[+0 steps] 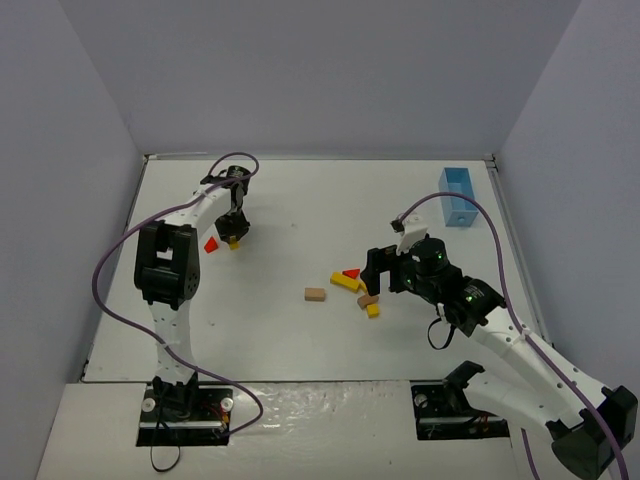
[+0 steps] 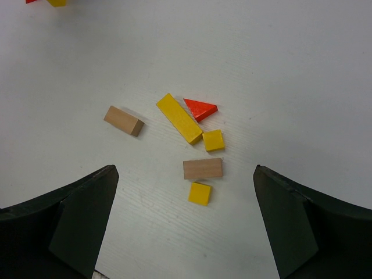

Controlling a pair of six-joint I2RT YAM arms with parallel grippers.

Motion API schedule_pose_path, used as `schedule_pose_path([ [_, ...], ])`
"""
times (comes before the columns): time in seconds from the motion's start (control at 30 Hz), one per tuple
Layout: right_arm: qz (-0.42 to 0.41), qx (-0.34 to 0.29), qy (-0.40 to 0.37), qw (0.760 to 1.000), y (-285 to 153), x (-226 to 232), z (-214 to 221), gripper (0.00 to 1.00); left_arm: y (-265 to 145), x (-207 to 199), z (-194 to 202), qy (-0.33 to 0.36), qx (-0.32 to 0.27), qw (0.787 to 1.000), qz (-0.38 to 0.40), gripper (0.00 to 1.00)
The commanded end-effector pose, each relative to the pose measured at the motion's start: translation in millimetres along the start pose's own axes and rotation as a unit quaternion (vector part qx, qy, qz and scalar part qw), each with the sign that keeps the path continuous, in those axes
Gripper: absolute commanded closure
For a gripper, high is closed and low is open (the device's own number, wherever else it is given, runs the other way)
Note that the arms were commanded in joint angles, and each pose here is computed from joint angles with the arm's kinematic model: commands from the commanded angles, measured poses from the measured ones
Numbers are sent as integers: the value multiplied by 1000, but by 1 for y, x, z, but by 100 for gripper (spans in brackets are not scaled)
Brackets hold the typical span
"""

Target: Build the wood block tower

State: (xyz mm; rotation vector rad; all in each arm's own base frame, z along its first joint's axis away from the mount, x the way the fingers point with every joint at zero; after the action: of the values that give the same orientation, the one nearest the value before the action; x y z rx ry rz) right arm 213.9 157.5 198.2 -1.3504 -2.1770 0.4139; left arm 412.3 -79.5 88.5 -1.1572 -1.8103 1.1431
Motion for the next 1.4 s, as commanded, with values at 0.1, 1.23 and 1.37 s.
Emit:
schedule_pose_path([
  [0.1,2,-26,6,1000,-3,0,-8,0,-17,0,-23,-17,-40,999,-2,79],
  [1.23,6,-20,9,1000,-1,-1,-6,0,6,22,-34,-2,-38,998,-58,86],
  [1.37,7,-18,10,1000,-1,-1,-5,0,9,26,-36,-4,-36,997,-61,86],
])
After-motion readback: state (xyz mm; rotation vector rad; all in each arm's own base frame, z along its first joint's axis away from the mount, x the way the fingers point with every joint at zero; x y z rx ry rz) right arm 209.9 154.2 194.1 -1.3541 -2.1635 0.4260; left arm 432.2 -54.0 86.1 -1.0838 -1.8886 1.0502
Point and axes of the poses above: each gripper's point midway between its finger pads, its own y axis out along the fingers, its own x axis along the line the jaws close on, z = x × y, the point moved 4 cm from there along -y, back along the fingers, and after that the axes turned 6 degrees about y, right-handed, at the moved point
